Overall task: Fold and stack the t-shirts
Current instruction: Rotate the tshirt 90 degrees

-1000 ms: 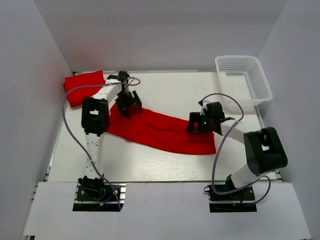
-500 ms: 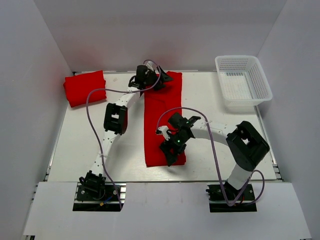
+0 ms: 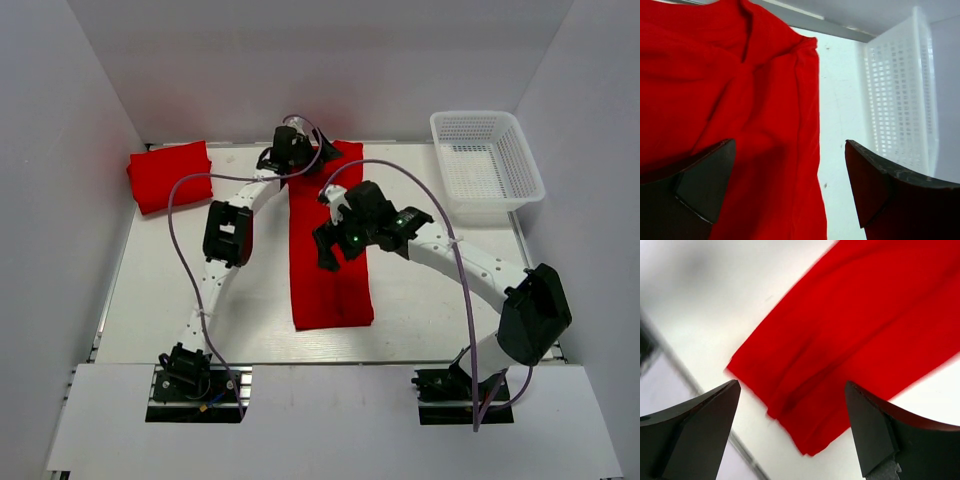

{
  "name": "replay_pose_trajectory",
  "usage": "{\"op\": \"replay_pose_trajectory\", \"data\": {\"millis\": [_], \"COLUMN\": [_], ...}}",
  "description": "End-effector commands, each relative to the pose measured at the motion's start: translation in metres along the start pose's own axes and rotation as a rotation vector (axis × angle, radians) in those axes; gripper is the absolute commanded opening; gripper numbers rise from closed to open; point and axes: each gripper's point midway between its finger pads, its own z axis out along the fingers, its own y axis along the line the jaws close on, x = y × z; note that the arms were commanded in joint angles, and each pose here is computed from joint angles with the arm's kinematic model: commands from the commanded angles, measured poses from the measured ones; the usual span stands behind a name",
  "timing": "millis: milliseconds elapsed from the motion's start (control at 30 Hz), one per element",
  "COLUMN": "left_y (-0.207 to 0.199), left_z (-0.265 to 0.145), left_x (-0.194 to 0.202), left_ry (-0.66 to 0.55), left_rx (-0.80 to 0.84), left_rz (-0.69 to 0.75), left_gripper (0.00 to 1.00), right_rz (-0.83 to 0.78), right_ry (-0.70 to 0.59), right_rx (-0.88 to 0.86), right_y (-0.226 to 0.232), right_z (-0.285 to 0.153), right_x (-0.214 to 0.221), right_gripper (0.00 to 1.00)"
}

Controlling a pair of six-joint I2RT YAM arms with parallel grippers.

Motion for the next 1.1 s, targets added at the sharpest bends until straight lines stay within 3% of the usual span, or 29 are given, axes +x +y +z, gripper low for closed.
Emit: {"op": "replay_pose_trajectory", "data": {"millis": [0,33,167,300,367,400,467,500,567,600,833,1067], "left_y": [-0.106,-0.126,-0.166,-0.161,-0.125,-0.111,-0.091,-0.061,-0.067,-0.049,-0.020,-0.011], "left_z": [-0.075,-0.102,-0.160,-0.222,-0.239,-0.254,-0.286,-0.291,-0.317,-0.322,-0.357,-0.370], "left_x": [-0.094,-0.121,-0.153,-0.164,-0.134,-0.128,-0.096,-0.063,-0.049,-0.025,0.050,0.110], "left_ry": [-0.177,-0.253,-0.318,-0.339,-0.263,-0.274,-0.232,-0.158,-0.168,-0.115,0.012,0.204], "left_rx": [0.019,-0.016,-0.061,-0.247,-0.376,-0.452,-0.532,-0.584,-0.577,-0.603,-0.624,-0.567], "left_rz": [0.227,0.261,0.383,0.410,0.380,0.355,0.324,0.296,0.298,0.275,0.175,0.114], "left_gripper": [1.00,1.00,1.00,1.00,1.00,1.00,1.00,1.00,1.00,1.00,1.00,1.00], "right_rz": [0.171,0.210,0.252,0.281,0.284,0.318,0.343,0.372,0.382,0.399,0.434,0.516], "right_ry": [-0.129,-0.144,-0.174,-0.173,-0.221,-0.156,-0.164,-0.134,-0.137,-0.121,-0.081,-0.163], "right_rx": [0.241,0.300,0.402,0.538,0.582,0.607,0.601,0.605,0.591,0.589,0.530,0.493], "right_y": [-0.042,-0.055,-0.084,-0.124,-0.139,-0.159,-0.169,-0.182,-0.191,-0.197,-0.223,-0.251], "right_z": [-0.006,-0.008,0.000,0.020,0.023,0.048,0.065,0.079,0.095,0.101,0.158,0.193], "right_x": [-0.032,-0.033,-0.045,-0.063,-0.084,-0.066,-0.080,-0.071,-0.082,-0.079,-0.075,-0.088], "right_gripper": [0.90,0.90,0.90,0.90,0.90,0.90,0.90,0.90,0.90,0.90,0.90,0.90]}}
